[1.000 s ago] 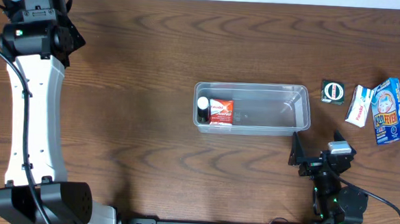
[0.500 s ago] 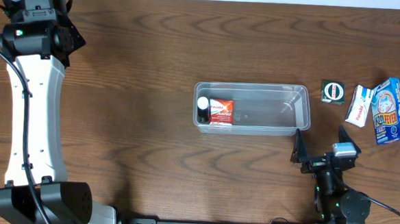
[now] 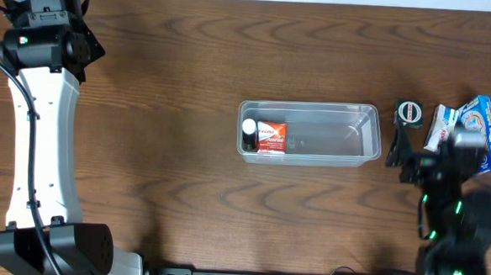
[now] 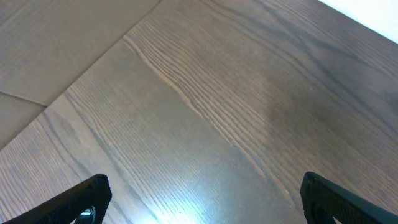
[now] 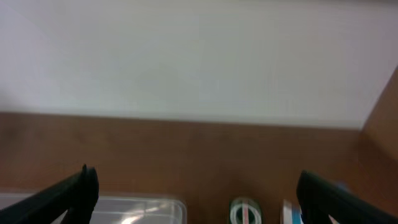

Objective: Pack container
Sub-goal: 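Move the right gripper over the blue Kool Fever box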

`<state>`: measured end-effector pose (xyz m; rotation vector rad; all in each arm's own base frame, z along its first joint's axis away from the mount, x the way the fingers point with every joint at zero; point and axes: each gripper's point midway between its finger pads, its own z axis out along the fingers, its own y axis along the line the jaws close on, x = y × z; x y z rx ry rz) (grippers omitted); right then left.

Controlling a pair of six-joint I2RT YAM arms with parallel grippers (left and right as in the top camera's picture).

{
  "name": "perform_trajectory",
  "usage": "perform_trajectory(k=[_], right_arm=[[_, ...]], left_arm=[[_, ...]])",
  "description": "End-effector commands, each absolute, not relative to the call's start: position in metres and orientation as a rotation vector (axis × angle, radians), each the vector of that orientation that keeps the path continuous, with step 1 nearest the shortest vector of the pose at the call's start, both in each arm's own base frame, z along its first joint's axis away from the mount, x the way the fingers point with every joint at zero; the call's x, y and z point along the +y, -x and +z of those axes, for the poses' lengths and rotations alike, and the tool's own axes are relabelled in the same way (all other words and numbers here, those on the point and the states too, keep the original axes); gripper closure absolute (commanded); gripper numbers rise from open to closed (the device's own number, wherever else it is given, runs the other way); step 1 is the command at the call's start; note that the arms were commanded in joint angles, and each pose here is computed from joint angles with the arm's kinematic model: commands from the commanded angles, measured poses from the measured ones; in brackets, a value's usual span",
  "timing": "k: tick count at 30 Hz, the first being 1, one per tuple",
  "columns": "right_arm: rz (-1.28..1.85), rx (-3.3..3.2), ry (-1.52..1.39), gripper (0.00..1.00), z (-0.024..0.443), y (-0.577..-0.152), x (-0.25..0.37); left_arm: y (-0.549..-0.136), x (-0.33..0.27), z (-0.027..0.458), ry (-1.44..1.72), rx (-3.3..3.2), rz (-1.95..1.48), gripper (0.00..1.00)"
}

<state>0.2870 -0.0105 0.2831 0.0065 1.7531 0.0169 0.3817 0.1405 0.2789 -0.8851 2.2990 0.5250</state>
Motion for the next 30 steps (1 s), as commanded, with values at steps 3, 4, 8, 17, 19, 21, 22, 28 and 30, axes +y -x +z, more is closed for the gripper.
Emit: perform_trajectory(k=[3, 4, 8, 17, 19, 21, 22, 28, 30], right_arm=[[-0.034, 1.984, -0.004, 0.01, 0.290, -0.318, -0.035], [-0.046, 2.045, -0.013, 0.01, 0.289, -0.320, -0.041], [-0.082, 2.283, -0.032, 0.01, 0.279, -0.322, -0.067], [-0.189, 2.570, 0.010, 0.01, 0.249, -0.329, -0.122], [-0.226, 2.562, 0.005, 0.01, 0.246, -0.337, -0.132], [-0.269, 2.561, -0.012, 0.01, 0.243, -0.343, -0.141], [-0.287, 2.553, -0.015, 0.01, 0.243, -0.346, -0.145], [-0.553, 2.581, -0.105, 0.01, 0.246, -0.333, -0.182], [-0.611, 2.597, -0.097, 0.01, 0.246, -0.327, -0.192]], left_arm=[[-0.379, 0.143, 0.289, 0.893, 2.269, 0.535, 0.02], [-0.379, 0.143, 0.289, 0.892, 2.269, 0.536, 0.02], [-0.379, 0.143, 0.289, 0.893, 2.269, 0.535, 0.02], [-0.379, 0.143, 0.289, 0.892, 2.269, 0.536, 0.02], [-0.379, 0.143, 0.289, 0.892, 2.269, 0.536, 0.02], [-0.379, 0.143, 0.289, 0.893, 2.269, 0.535, 0.02], [-0.379, 0.143, 0.289, 0.893, 2.269, 0.535, 0.02], [-0.379, 0.143, 0.289, 0.893, 2.269, 0.535, 0.02], [-0.379, 0.143, 0.289, 0.893, 2.269, 0.535, 0.02]])
